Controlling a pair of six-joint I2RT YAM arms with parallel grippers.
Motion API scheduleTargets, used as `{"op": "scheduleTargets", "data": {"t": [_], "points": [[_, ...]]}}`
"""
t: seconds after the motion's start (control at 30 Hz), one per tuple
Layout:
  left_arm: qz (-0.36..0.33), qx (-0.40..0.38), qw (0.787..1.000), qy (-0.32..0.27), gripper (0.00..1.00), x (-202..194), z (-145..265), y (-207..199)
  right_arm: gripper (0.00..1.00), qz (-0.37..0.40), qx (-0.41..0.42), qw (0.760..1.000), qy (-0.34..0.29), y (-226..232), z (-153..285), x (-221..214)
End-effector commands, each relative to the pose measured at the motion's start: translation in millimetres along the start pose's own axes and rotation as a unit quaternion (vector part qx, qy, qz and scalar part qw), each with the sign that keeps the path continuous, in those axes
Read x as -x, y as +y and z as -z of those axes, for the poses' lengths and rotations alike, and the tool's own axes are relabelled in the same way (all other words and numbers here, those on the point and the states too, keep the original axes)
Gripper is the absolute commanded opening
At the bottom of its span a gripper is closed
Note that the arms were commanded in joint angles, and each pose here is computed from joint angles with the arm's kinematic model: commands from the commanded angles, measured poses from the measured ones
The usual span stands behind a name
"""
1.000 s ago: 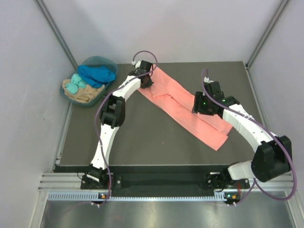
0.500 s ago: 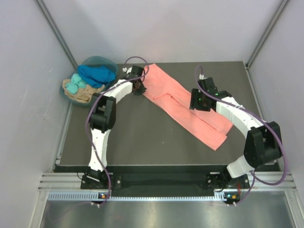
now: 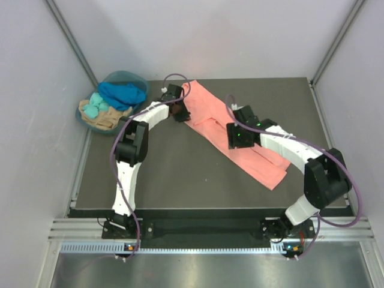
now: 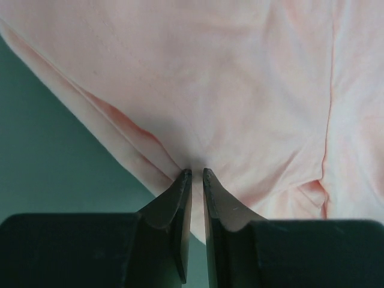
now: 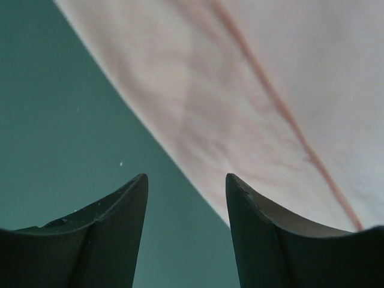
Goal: Fold and stack the t-shirts
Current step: Fold the tshirt
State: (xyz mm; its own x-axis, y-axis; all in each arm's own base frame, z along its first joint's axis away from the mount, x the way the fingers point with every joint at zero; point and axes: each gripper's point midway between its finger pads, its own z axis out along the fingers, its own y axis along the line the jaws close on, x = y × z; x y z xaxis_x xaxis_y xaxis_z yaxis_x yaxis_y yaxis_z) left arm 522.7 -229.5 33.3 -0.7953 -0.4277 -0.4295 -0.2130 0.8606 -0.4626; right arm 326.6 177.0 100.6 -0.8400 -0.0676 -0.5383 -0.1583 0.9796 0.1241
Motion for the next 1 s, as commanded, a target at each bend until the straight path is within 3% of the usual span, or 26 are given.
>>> {"op": "scheduleTargets", "data": {"t": [0.0,0.33,0.7,0.97], "points": [[-0.009,0.033,0.999,-0.003,0.18,4,-10,15,0.54,0.066,-0.03,0.996,0.057,11,-7,-48],[-0.009,0.089,0.996,0.006,0.17,-3,-20,45,0.46,0.096,-0.115,0.983,0.106,-15,-6,-104],[-0.003,0.079,0.997,0.005,0.17,2,-15,38,0.42,0.119,-0.16,0.972,0.121,-39,-7,-119],[0.013,0.079,0.997,0.008,0.17,2,-21,42,0.28,0.126,-0.178,0.968,0.122,-44,-9,-118]]}}
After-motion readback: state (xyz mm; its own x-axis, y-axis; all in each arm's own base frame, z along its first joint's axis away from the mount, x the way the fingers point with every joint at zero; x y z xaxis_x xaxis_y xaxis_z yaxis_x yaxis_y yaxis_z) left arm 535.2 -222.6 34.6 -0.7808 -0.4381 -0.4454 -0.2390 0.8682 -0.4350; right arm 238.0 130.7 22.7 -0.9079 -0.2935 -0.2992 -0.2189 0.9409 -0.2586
